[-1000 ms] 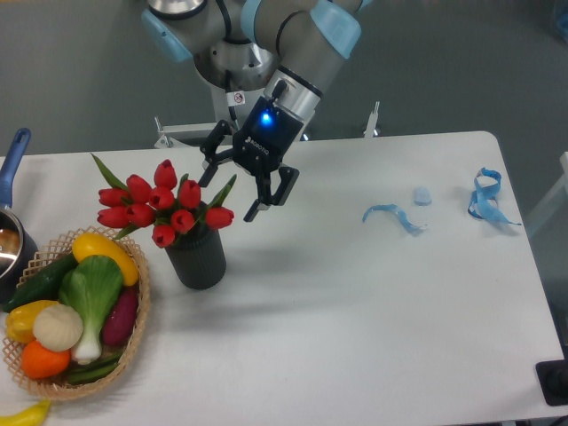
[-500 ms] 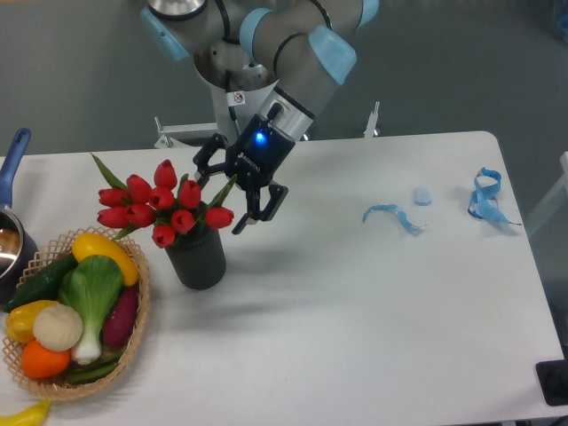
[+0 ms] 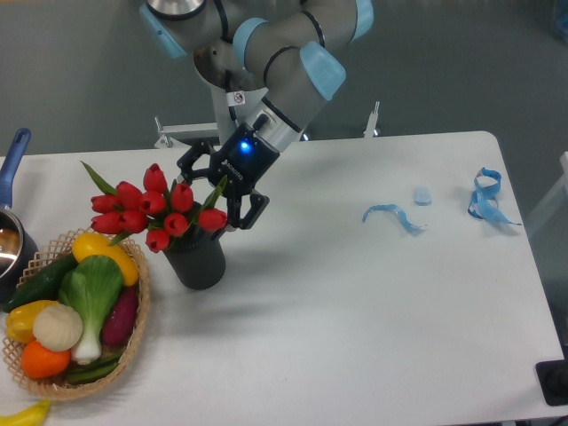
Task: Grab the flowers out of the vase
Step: 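Lower the gripper around the tulip stems and close it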
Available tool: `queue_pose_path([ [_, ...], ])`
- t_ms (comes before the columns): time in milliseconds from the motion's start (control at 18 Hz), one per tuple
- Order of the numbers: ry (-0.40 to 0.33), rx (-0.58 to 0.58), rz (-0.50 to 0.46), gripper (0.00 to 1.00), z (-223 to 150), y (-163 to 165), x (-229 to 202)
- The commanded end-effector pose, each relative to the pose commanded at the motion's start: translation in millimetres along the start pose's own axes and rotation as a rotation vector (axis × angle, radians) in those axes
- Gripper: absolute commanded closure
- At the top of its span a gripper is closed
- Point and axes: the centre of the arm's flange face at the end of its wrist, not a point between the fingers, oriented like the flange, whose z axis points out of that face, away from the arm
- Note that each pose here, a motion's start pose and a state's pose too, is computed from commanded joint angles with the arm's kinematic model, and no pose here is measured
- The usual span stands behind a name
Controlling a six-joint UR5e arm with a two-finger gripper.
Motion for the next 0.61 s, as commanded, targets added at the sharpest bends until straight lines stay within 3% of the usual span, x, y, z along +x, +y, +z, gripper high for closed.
queue_pose_path([
  [611, -0.001, -0.001, 0.032, 0.0, -0.7, -0.6, 4.8],
])
